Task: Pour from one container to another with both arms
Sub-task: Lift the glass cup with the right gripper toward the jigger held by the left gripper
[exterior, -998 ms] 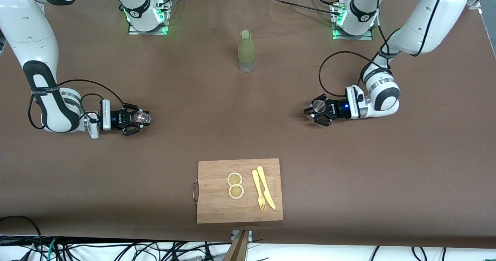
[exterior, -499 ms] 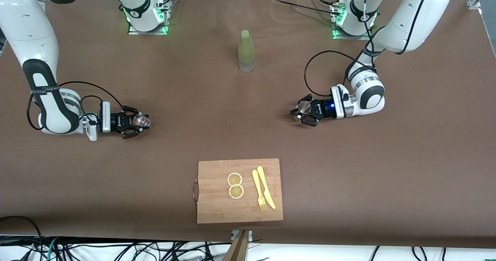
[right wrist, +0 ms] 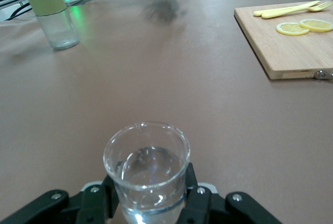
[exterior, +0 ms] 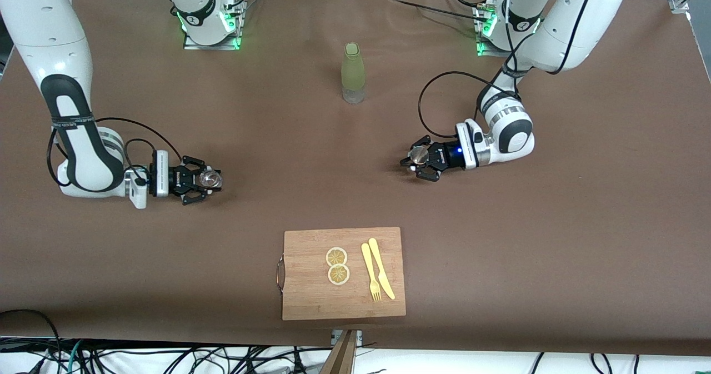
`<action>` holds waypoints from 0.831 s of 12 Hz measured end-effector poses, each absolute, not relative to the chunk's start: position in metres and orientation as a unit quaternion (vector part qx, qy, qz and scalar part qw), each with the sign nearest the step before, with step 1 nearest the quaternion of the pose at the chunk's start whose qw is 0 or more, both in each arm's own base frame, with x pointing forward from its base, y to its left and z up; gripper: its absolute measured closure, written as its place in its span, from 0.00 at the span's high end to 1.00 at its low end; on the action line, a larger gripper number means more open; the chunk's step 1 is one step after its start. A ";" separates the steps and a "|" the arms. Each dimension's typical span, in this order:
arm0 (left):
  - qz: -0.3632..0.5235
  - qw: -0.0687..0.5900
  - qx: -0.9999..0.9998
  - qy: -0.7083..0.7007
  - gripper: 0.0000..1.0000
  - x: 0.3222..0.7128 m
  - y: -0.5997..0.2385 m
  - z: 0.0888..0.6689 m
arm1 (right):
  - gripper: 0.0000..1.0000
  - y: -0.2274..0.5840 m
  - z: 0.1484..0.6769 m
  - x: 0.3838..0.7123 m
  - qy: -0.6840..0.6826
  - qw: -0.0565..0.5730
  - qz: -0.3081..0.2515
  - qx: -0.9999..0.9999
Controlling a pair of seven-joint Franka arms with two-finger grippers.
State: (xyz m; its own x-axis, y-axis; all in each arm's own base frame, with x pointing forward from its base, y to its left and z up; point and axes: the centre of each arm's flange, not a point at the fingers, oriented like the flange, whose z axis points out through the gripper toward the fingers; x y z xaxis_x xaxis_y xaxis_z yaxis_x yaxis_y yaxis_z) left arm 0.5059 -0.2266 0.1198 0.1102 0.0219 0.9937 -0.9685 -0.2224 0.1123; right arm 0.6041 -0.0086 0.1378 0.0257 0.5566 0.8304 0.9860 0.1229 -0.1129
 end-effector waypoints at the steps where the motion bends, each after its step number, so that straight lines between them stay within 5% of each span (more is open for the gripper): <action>1: 0.528 0.467 0.580 -0.408 0.09 0.507 -0.233 0.121 | 0.49 0.003 0.146 0.609 -0.641 0.382 -0.270 -0.608; 10: 0.531 0.460 0.598 -0.385 0.09 0.494 -0.302 0.120 | 0.49 0.112 0.231 0.636 -0.624 0.323 -0.237 -0.671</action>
State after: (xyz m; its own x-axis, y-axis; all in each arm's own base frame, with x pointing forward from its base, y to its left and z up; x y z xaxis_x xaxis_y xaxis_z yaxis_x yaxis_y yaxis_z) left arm 0.4943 -0.3024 0.1202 0.1385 0.0286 0.9900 -0.9497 -0.2796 0.1409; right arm 0.6362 0.1124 0.2306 0.1099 0.6836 0.7215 0.9903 -0.0131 -0.1384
